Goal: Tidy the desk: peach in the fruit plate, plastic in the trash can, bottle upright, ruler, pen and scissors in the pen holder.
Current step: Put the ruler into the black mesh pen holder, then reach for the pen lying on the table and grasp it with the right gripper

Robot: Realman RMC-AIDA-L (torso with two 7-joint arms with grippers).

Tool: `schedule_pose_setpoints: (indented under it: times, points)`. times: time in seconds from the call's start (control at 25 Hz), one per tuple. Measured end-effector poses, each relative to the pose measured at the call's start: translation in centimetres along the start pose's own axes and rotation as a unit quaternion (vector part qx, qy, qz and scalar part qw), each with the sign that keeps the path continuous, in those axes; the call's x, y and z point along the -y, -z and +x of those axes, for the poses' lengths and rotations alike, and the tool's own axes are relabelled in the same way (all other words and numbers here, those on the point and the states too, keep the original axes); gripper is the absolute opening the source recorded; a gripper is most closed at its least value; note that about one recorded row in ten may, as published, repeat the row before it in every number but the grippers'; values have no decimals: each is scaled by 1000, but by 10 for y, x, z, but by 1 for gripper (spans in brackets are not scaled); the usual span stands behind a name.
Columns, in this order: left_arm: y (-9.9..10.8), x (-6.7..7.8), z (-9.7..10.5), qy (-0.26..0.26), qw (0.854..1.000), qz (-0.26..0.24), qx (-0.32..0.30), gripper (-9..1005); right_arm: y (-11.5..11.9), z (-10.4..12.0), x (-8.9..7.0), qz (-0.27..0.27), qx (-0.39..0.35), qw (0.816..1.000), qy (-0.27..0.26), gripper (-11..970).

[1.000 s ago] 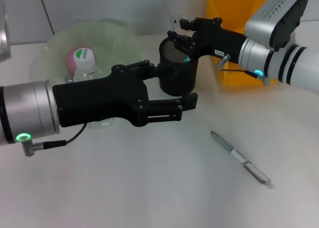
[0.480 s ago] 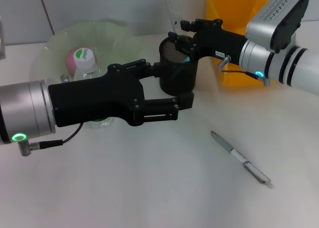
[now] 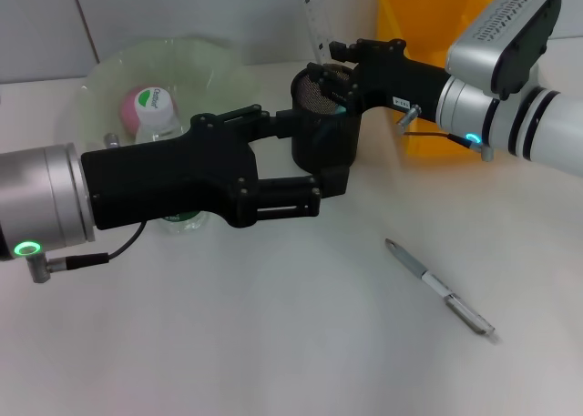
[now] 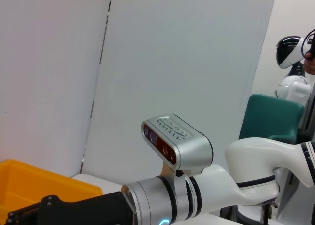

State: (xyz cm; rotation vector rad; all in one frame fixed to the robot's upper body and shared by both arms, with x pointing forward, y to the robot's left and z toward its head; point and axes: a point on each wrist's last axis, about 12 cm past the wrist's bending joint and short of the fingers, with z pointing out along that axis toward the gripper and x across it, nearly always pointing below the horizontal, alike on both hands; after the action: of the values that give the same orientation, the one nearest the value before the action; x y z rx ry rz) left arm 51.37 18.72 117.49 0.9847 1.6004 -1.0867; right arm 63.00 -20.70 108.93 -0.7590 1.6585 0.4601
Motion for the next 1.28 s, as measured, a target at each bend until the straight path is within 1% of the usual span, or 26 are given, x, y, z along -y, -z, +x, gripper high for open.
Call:
schedule_pose_setpoints:
  times: [0.64,0.84,1.04,1.08,1.16,1.28]
  points:
    - [4,-1,-2,-2,1000,-1,4,810,3,5,-1,-1,-4,1000,-3,488]
    - [6,-1,-2,-2,1000,-1,4,810,4,3,-1,-3,2,1000,-2,671]
    - [7,-2,-2,-3,1000,-1,5,809,17,-1,-1,-15,33,999,1,667]
    - [7,-2,-2,-3,1000,-1,5,809,24,-4,0,-17,48,999,0,666]
    - [8,-2,-3,-3,1000,-1,5,809,28,-7,0,-19,55,998,-2,666]
    - [9,-2,-3,-4,1000,-1,6,808,41,-14,1,-31,82,996,-14,666]
